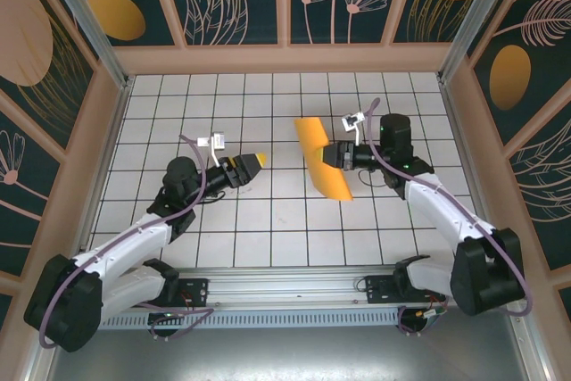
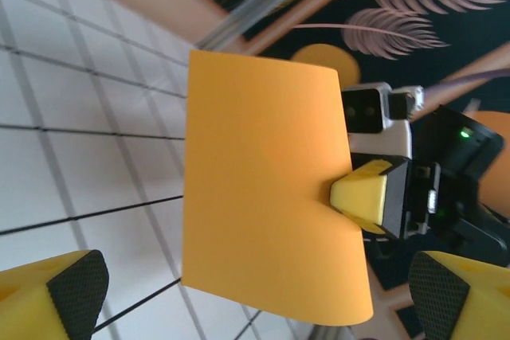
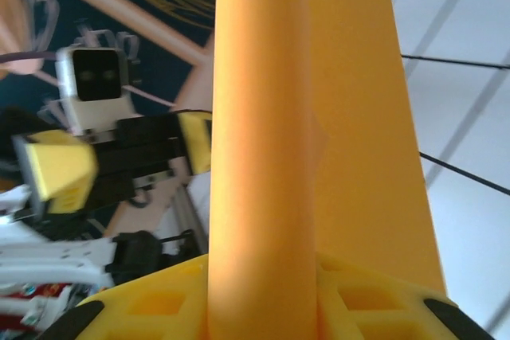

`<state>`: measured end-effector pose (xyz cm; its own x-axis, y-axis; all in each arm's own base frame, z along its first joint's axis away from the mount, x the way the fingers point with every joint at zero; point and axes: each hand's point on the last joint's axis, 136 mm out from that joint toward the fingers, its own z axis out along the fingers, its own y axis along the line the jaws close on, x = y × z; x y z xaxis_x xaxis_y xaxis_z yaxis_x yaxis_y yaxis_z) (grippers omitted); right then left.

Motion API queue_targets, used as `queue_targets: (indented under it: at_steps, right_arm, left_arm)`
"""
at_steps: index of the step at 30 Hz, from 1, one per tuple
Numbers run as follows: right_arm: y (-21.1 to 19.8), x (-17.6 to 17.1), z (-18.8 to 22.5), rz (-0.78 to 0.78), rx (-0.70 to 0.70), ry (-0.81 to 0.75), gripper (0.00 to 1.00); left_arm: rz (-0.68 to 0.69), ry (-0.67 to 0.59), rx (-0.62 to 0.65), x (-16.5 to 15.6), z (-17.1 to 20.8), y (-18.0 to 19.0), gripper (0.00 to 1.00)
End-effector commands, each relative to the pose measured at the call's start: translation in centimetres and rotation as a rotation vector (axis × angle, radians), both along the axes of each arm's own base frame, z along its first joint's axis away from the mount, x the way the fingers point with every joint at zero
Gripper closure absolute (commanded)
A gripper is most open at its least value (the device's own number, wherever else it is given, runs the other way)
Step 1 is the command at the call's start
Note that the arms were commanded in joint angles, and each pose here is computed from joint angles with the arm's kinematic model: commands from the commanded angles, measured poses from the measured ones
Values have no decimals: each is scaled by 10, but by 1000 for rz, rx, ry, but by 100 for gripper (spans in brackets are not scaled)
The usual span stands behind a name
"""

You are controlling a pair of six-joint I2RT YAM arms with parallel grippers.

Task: Fold a paper plane with a square sheet of paper (fold left side to right side)
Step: Pick up the square sheet of paper from the center of the table, then place a square sheet of paper at the center of the table.

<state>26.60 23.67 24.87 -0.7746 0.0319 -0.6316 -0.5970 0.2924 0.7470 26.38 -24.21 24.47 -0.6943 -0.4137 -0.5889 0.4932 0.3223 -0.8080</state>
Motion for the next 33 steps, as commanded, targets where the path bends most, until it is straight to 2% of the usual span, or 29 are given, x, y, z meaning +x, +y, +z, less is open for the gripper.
queue_targets:
  at_steps: [1,8,15,17,18,20,22,24,26,33]
  right_arm:
    - [6,-27,64,152,113,-138,69]
    - [19,-54,114,240,167,-240,69]
    - [27,-48,114,215,177,-225,69]
    - [28,-43,108,199,167,-210,69]
    - [28,-40,106,184,159,-207,69]
    - [25,-31,100,140,137,-195,68]
    - [20,-21,92,86,110,-177,67]
    - [15,-9,82,18,69,-163,60]
    - [6,6,66,-81,-7,-145,51]
    - [-50,53,2,-467,-320,-84,26]
  left_arm:
    - [-130,-192,-107,-14,56,-12,1]
    - [-257,-285,-138,-20,82,-28,1]
    - [-339,-337,-198,-31,97,-33,4]
    - [-341,-341,-197,-31,97,-33,12]
    - [-339,-337,-191,-30,96,-34,21]
    - [-329,-325,-175,-28,92,-35,45]
    - [-310,-298,-143,-22,83,-36,73]
    - [-291,-267,-113,-17,73,-37,90]
    - [-268,-230,-77,-9,61,-38,97]
    - [-171,0,103,25,-12,-41,100]
